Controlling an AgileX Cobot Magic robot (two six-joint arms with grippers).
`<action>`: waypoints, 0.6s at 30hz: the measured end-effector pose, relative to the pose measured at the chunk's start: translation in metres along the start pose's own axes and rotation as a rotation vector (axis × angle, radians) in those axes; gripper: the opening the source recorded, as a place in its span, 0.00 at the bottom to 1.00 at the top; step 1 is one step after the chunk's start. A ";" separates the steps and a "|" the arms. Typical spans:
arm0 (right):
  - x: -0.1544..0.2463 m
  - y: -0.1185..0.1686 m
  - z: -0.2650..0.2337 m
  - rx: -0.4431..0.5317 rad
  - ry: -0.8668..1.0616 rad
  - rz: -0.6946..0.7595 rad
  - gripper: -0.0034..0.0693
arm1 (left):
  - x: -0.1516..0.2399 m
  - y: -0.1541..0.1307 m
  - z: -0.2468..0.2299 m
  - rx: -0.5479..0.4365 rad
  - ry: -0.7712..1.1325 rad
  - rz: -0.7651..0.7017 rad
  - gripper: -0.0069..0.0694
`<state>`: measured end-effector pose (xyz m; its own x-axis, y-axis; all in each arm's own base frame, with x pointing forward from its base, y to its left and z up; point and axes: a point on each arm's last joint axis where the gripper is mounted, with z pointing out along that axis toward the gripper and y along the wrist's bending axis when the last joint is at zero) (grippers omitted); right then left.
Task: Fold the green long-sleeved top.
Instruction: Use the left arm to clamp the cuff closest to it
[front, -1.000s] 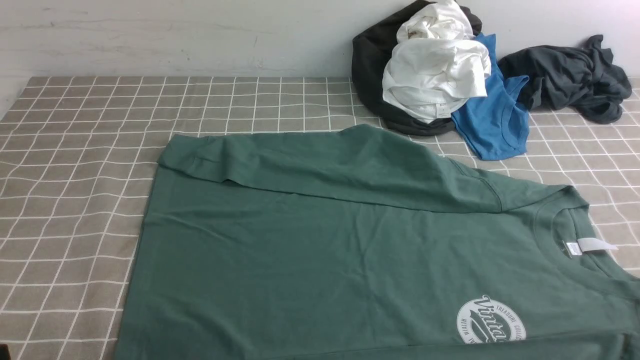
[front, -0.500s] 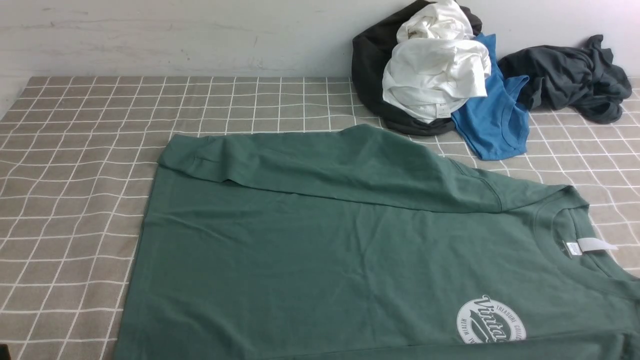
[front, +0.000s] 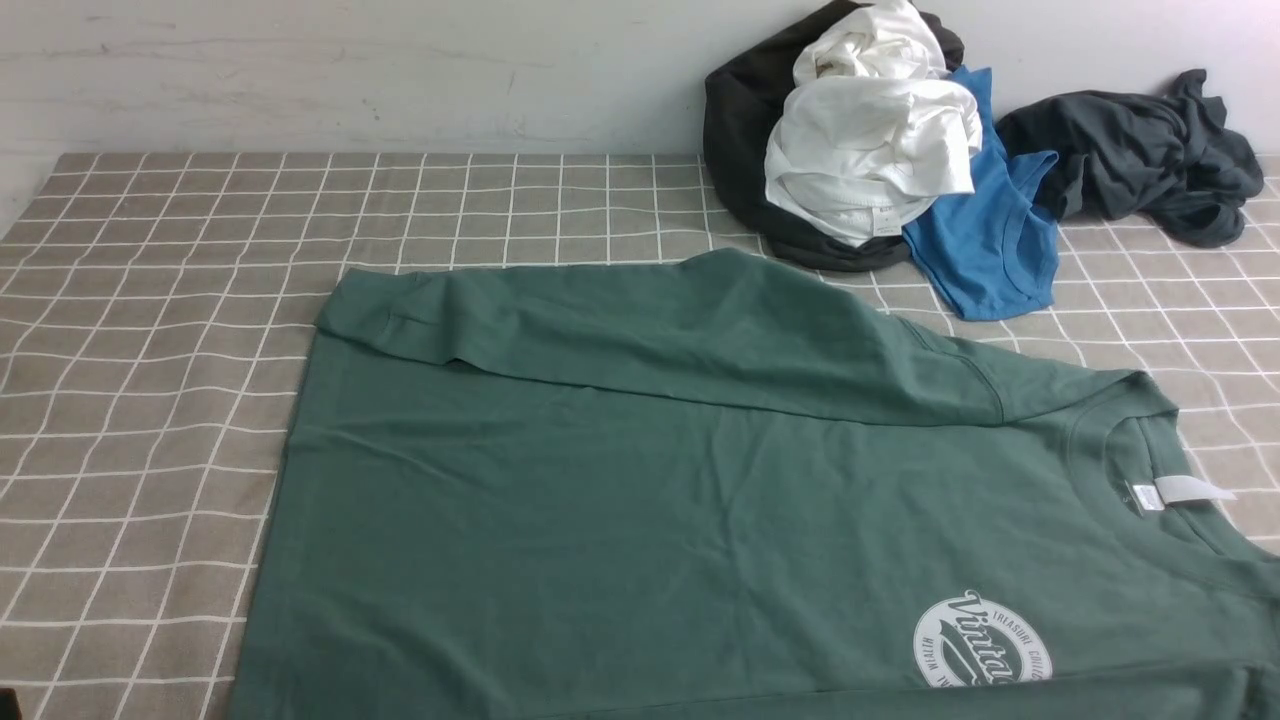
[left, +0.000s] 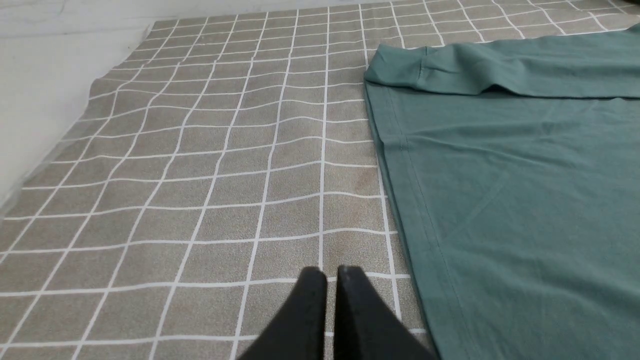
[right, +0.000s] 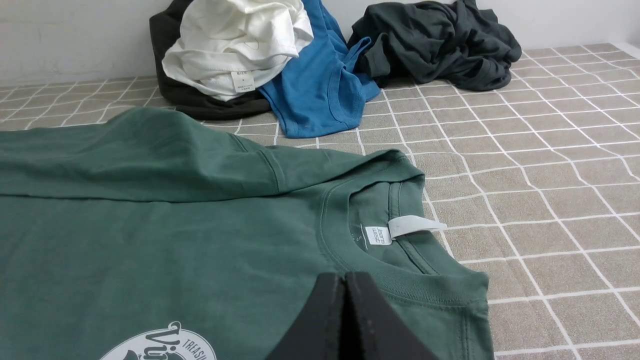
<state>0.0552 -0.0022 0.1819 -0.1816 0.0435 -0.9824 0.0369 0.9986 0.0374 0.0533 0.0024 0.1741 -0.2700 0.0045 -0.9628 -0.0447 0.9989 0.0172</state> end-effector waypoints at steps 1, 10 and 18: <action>0.000 0.000 0.000 0.000 0.000 0.000 0.03 | 0.000 0.000 0.000 0.000 0.000 0.000 0.11; 0.000 0.001 0.000 -0.009 0.003 0.035 0.03 | 0.000 0.000 0.000 0.000 0.000 0.000 0.11; 0.000 0.002 0.000 -0.020 0.007 0.079 0.03 | 0.000 -0.001 0.000 0.009 0.000 -0.033 0.11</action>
<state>0.0551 -0.0003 0.1817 -0.1853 0.1218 -0.9751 0.0317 0.9925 0.1180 0.0534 0.0015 0.1741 -0.2682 -0.0283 -0.9629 -0.0450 0.9988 -0.0168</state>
